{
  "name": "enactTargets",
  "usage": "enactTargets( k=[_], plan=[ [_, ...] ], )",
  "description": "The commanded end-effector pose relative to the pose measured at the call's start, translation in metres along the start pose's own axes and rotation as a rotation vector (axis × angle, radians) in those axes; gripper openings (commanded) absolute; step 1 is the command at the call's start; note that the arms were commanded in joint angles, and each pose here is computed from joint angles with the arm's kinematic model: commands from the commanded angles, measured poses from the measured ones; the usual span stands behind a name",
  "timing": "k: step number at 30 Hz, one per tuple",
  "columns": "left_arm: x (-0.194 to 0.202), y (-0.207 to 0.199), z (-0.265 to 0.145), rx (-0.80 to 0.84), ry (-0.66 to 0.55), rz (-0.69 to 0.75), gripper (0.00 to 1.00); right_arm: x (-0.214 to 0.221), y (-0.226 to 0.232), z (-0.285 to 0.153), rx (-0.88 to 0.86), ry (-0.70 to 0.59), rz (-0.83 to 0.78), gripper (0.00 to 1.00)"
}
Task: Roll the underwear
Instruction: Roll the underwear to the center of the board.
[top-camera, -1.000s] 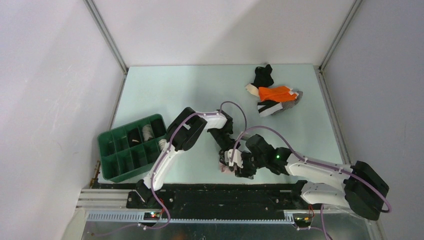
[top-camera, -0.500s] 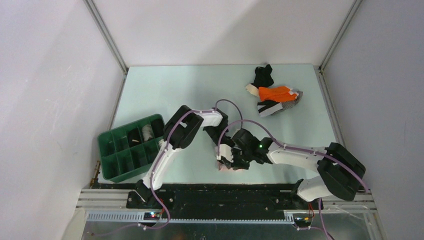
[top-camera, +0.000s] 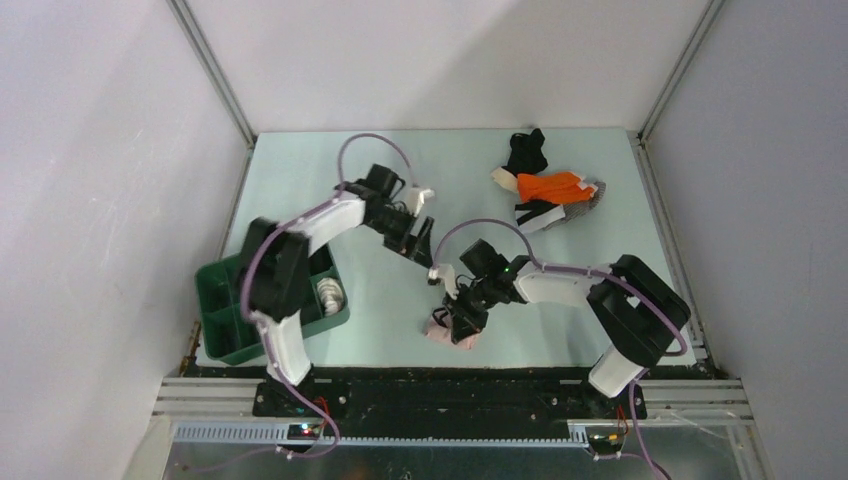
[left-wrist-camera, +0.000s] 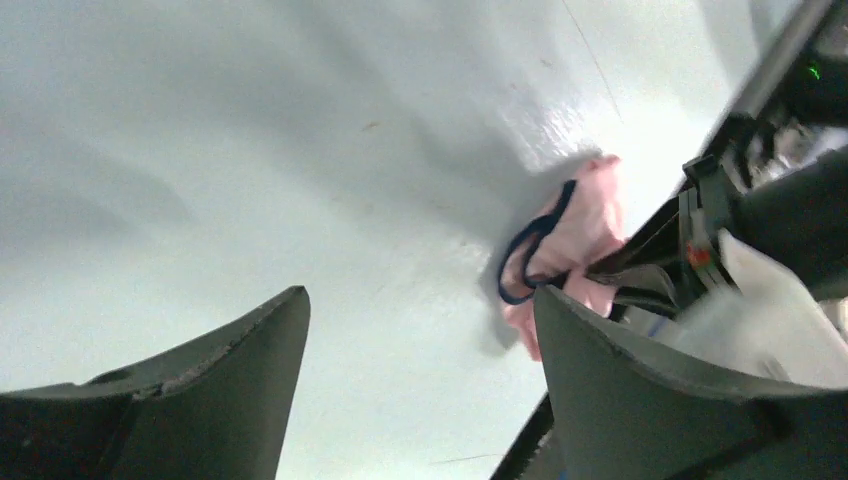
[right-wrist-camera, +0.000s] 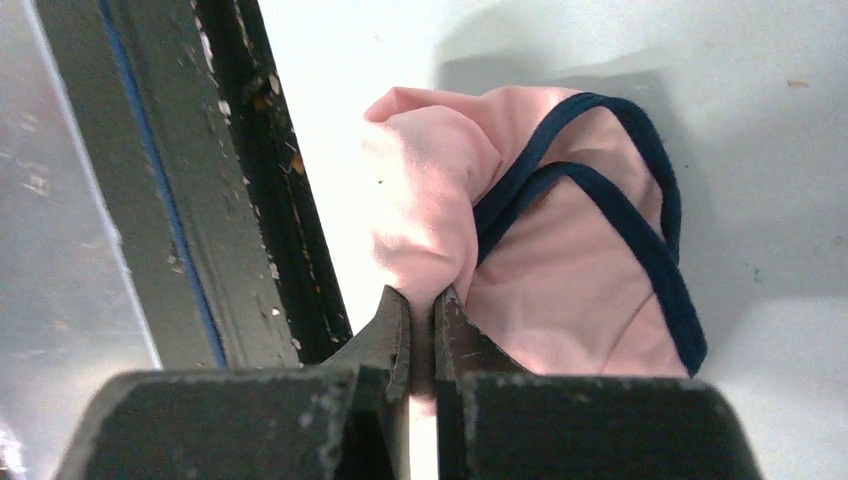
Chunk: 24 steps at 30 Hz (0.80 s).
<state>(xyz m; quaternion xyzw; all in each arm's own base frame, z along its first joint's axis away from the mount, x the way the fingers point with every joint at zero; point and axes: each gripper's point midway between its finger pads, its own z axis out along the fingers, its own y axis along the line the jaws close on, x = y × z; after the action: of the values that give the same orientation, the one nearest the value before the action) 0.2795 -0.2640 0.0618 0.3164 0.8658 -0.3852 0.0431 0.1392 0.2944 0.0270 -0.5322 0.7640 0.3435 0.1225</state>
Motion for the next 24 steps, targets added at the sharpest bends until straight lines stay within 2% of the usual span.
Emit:
enactTargets(
  k=[1,2,4,5,9,10,11,14,15,16,17,20,21,24],
  plan=[
    [-0.066,-0.004,-0.094,-0.366,-0.529,0.122,0.87,0.002,-0.015,0.008,-0.083,-0.045,0.216,0.00],
    [-0.086,-0.011,-0.114,-0.405,-0.667,0.205,0.87,0.005,-0.016,0.010,-0.111,-0.045,0.264,0.00],
    [-0.081,-0.032,-0.137,-0.443,-0.790,0.311,0.92,0.009,-0.028,0.009,-0.118,-0.064,0.354,0.00],
    [-0.076,-0.043,-0.140,-0.459,-0.799,0.384,0.97,0.011,-0.034,0.006,-0.116,-0.076,0.387,0.00],
    [-0.052,-0.065,-0.118,-0.523,-0.682,0.644,0.99,0.022,-0.035,0.010,-0.168,-0.072,0.496,0.00],
    [-0.046,-0.075,-0.106,-0.526,-0.636,0.775,0.99,0.024,-0.034,0.010,-0.179,-0.072,0.535,0.00],
    [-0.033,-0.075,-0.095,-0.528,-0.595,0.830,0.99,0.028,-0.034,0.012,-0.183,-0.064,0.560,0.00],
    [0.000,-0.095,-0.057,-0.501,-0.470,1.147,1.00,0.033,-0.032,0.012,-0.207,-0.061,0.619,0.00],
    [0.012,-0.093,-0.048,-0.505,-0.458,1.204,0.99,0.036,-0.032,0.014,-0.213,-0.057,0.633,0.00],
    [0.022,-0.105,-0.038,-0.485,-0.436,1.349,0.99,0.036,-0.032,0.013,-0.227,-0.060,0.653,0.00],
    [0.036,-0.103,-0.025,-0.459,-0.412,1.415,0.98,0.037,-0.032,0.015,-0.246,-0.056,0.673,0.00],
    [0.055,-0.115,0.000,-0.345,-0.392,1.629,0.84,0.040,-0.036,0.014,-0.277,-0.051,0.730,0.00],
    [0.058,-0.115,0.004,-0.324,-0.379,1.660,0.81,0.040,-0.038,0.014,-0.280,-0.052,0.738,0.00],
    [0.081,-0.106,0.029,-0.212,-0.263,1.807,0.72,0.041,-0.040,0.015,-0.285,-0.055,0.756,0.00]
  ],
)
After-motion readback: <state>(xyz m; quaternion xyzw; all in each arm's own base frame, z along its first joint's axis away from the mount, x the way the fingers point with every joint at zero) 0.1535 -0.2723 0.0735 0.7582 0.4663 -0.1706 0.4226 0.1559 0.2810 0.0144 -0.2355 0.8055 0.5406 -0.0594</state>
